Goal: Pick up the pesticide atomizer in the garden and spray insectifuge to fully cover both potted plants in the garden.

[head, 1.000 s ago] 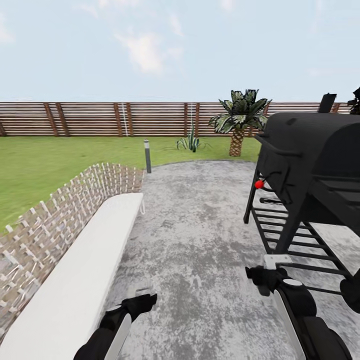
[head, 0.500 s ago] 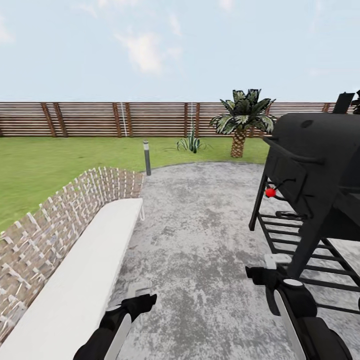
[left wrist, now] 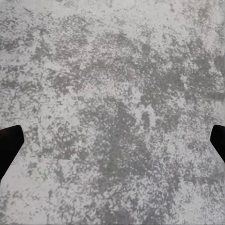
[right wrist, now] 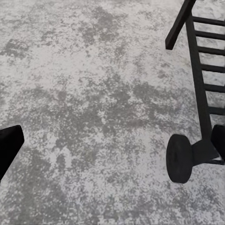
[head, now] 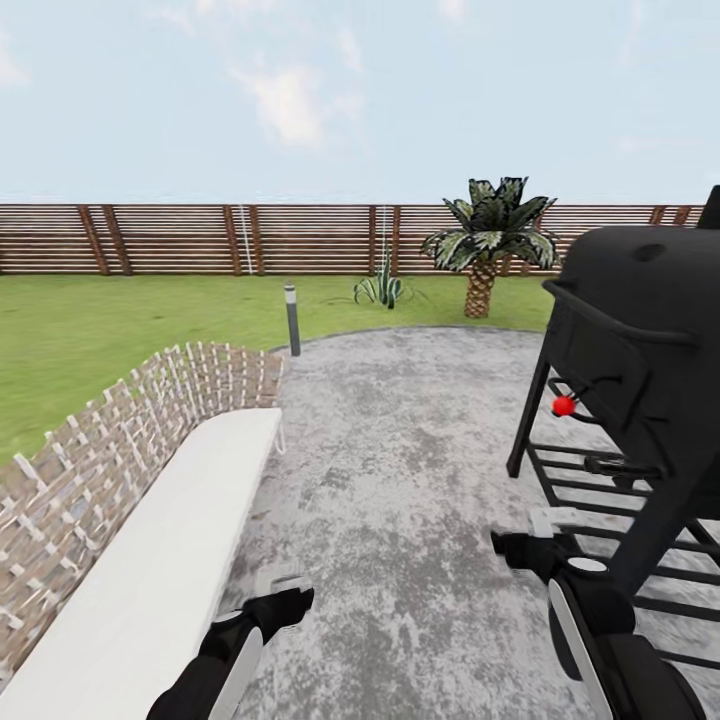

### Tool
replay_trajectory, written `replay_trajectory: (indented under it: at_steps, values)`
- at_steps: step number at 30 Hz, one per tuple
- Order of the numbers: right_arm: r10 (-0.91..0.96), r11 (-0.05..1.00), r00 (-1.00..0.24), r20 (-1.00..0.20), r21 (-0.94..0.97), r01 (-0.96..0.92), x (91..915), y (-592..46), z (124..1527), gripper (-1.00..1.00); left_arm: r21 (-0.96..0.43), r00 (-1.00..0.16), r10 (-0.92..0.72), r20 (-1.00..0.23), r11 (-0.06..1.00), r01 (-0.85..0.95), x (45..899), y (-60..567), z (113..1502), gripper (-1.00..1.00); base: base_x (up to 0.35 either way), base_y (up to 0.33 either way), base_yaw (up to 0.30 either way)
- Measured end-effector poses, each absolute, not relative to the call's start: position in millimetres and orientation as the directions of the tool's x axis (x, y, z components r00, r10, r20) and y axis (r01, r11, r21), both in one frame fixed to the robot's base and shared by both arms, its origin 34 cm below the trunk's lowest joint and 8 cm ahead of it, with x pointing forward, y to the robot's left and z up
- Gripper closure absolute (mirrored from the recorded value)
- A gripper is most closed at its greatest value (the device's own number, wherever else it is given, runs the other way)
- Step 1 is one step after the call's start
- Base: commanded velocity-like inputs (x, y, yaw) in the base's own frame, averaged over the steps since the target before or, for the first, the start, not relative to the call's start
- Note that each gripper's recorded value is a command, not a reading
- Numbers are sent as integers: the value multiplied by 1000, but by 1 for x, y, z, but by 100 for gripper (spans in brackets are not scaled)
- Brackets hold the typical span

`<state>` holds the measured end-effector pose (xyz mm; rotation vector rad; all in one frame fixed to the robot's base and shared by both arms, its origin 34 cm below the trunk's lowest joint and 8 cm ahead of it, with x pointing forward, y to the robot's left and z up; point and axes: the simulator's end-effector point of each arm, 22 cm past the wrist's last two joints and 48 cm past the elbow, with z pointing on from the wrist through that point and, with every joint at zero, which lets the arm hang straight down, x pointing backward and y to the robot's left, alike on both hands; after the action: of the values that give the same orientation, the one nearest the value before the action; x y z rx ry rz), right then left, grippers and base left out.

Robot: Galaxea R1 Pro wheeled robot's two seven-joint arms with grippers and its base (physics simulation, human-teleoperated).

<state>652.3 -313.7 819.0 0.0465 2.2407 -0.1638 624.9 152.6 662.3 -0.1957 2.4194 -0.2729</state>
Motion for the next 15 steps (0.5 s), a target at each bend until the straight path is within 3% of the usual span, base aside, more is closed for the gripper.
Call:
replay_trajectory:
  at_steps: [15]
  values:
    - [-23, 991, -625, -780, -102, 90, 652, -314, 819, -100, -247, -754, -212, -621, 967, -68, 625, 153, 662, -100, 338, 0, 0]
